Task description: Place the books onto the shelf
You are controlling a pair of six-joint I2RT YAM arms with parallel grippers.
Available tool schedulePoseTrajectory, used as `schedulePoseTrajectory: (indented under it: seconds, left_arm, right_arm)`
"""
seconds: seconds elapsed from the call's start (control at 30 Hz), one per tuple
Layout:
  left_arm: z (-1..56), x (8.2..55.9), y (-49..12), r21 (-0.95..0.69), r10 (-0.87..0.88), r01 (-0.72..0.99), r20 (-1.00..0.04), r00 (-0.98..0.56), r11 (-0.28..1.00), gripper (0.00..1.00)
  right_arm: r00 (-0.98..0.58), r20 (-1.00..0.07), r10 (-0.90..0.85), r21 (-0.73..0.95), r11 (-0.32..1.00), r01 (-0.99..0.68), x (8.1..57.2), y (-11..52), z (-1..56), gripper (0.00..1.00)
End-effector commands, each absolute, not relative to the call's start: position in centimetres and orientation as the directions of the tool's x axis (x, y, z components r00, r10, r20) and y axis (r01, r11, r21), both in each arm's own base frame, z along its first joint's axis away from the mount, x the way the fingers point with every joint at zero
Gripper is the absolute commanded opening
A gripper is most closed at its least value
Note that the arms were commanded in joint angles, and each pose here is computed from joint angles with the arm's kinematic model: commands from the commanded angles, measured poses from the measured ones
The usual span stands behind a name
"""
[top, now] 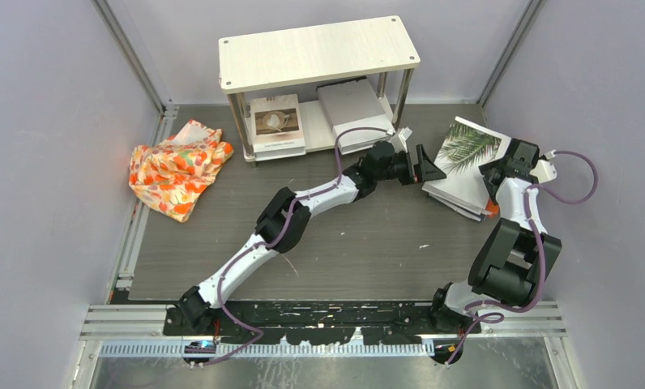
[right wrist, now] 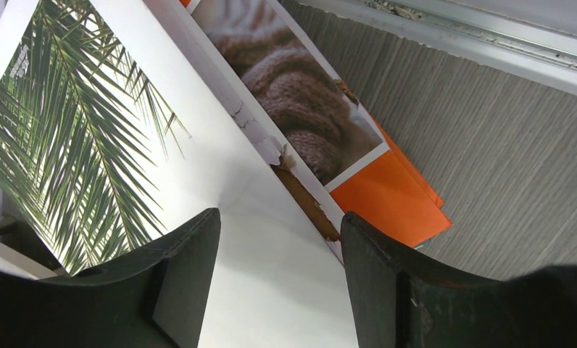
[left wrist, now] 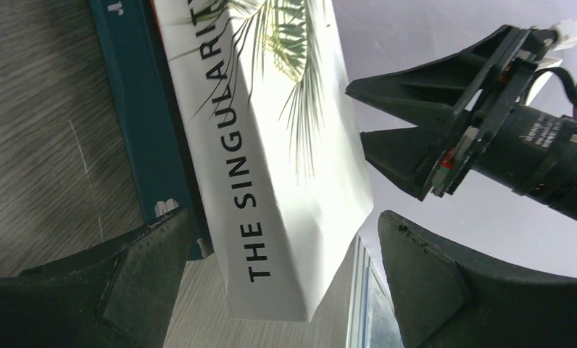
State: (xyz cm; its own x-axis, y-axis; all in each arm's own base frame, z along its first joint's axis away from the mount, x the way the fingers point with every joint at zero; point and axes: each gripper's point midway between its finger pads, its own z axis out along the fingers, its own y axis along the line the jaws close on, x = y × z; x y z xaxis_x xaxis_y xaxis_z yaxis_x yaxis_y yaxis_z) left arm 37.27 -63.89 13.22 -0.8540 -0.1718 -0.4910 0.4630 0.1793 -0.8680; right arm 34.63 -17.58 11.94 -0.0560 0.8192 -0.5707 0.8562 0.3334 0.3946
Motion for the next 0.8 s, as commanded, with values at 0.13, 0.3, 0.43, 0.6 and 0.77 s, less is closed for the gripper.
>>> schedulePoseTrajectory:
  seconds: [0.13, 0.3, 0.43, 0.6, 0.77]
  left_arm:
    - [16.4, 36.9, -64.6, -0.849, -0.203, 0.517, -0.527, -0.825, 0.104, 1.00]
    - [17.0, 36.8, -64.7, -0.848, -0.208, 0.524, -0.529, -0.823, 0.080, 1.00]
    - [17.5, 36.3, -64.7, -0.846, -0.198, 0.530, -0.530, -0.825, 0.059, 0.95]
    - [17.7, 35.8, -64.6, -0.851, -0.184, 0.524, -0.522, -0.833, 0.042, 0.82]
    - [17.9, 35.4, -64.4, -0.856, -0.171, 0.515, -0.514, -0.841, 0.039, 0.69]
  right_arm:
    - [-0.076, -0.585, 0.808, 0.440, 0.395, 0.807, 36.6, -16.8, 13.6, 0.67]
    - [-0.106, -0.576, 0.810, 0.432, 0.412, 0.802, 36.8, -16.1, 13.1, 0.67]
    - [-0.117, -0.579, 0.807, 0.428, 0.422, 0.799, 36.8, -15.6, 13.0, 0.67]
    - [-0.118, -0.581, 0.805, 0.428, 0.425, 0.798, 36.6, -15.4, 13.2, 0.68]
    - [-0.112, -0.581, 0.806, 0.433, 0.423, 0.796, 36.2, -15.2, 13.4, 0.68]
